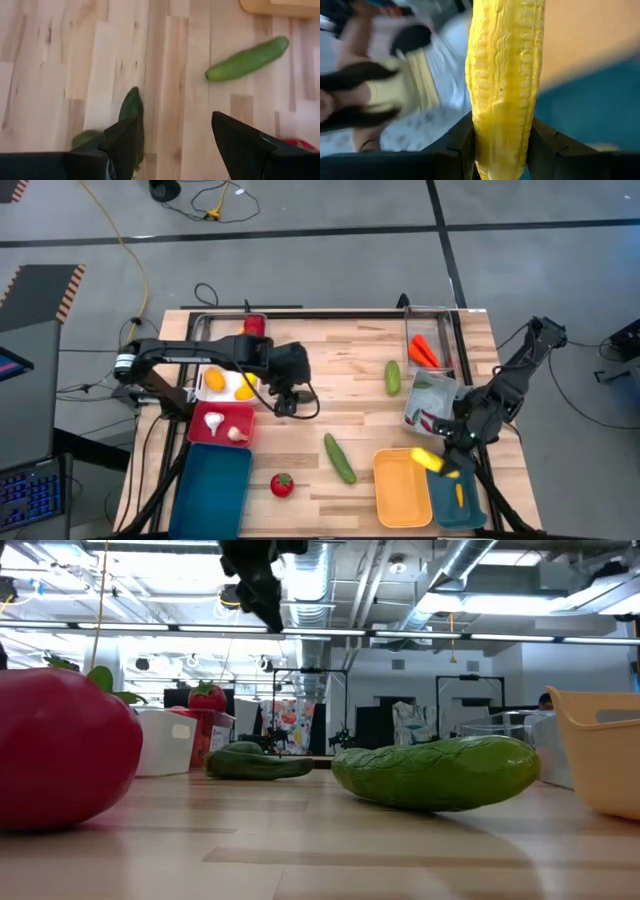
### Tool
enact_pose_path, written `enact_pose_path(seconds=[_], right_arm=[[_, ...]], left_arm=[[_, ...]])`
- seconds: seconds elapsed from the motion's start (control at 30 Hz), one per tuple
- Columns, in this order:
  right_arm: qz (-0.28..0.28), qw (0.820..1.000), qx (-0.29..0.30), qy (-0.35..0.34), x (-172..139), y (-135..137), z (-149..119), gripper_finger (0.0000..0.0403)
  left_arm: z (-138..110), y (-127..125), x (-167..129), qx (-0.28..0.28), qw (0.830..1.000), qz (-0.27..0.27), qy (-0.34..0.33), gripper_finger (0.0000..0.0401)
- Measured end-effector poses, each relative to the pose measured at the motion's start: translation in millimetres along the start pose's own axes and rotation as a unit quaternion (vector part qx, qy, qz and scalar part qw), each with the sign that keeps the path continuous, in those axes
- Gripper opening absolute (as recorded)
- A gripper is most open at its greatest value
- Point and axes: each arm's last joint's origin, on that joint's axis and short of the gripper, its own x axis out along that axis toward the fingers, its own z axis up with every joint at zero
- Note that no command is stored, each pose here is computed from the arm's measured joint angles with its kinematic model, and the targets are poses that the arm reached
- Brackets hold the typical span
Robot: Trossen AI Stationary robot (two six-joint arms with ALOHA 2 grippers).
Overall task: Sort produce into baskets
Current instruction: Put the large yellow corn into the right blue bin
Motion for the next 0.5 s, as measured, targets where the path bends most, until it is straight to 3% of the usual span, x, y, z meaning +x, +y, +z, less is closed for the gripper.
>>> enact_pose_path(seconds=[0.13,0.23,0.5], right_arm=[[-0.045,0.988,0.105,0.104,4.5,-6.1,-10.8,0.0158],[-0.086,0.976,0.161,0.123,10.3,-9.6,-16.1,0.0165],[-0.142,0.949,0.228,0.164,24.9,-11.8,-25.2,0.021]], left_arm=[[-16.3,1.6,6.9,-0.011,1.0,0.002,-0.025,0.0231],[-26.8,2.9,8.6,-0.022,0.999,0.011,-0.023,0.0231],[-30.1,4.3,8.8,-0.026,0.998,0.031,-0.039,0.0231]])
